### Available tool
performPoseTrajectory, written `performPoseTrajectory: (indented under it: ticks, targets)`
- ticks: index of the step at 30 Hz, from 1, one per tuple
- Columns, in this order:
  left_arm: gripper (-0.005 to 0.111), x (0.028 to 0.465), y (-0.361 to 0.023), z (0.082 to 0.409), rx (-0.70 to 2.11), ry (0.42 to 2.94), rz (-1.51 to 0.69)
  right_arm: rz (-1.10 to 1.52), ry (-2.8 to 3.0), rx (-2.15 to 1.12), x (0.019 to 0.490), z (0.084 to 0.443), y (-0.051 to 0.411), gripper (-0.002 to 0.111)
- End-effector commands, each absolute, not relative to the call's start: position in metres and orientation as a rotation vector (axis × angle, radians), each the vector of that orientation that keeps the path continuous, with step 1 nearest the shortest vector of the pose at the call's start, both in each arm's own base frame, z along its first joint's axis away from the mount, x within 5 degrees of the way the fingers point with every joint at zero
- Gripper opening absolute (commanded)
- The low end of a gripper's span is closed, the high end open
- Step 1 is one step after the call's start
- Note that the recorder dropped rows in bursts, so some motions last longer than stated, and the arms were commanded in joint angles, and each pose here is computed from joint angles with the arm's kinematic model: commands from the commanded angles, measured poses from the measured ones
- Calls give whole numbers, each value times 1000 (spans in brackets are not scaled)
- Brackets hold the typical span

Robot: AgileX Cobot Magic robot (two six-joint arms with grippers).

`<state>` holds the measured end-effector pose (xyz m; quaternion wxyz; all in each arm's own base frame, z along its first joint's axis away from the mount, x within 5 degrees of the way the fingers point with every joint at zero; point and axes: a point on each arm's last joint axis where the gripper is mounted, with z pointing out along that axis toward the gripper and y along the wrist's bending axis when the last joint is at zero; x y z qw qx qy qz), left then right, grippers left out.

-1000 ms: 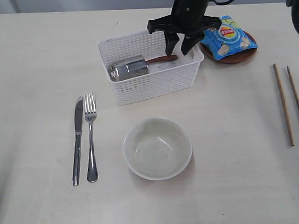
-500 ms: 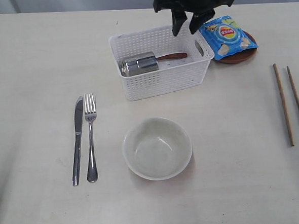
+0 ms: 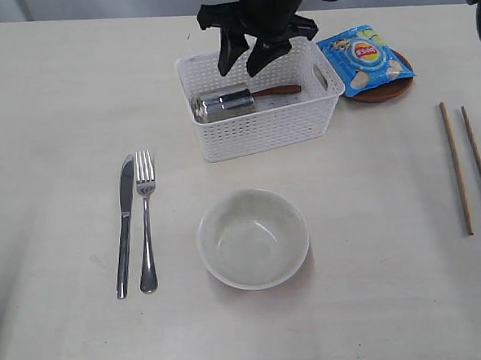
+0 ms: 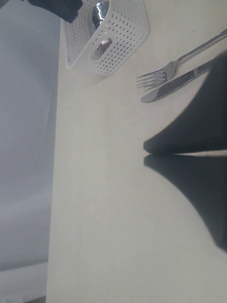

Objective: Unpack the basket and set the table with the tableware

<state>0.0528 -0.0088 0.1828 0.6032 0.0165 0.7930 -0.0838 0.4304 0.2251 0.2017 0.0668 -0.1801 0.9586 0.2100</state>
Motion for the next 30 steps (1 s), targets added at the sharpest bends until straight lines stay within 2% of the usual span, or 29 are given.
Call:
performPoseTrajectory:
  ticks: [1,13,16,21,30]
  targets:
    - [0,53,-9,182,46,1834,-195,640,2906,-525,433,195,225,55]
    - [0,53,-9,182,46,1834,-195,631,2951,-497,431,193,222,55]
    - [0,53,-9,182,46,1834,-195,650,2983,-485,432,183,221,55]
    - [0,53,-9,182,46,1834,-195,929,2941,-380,444,183,205,55]
    - [0,53,-9,182,46,1834,-195,886,2971,-393,448,167,199,55]
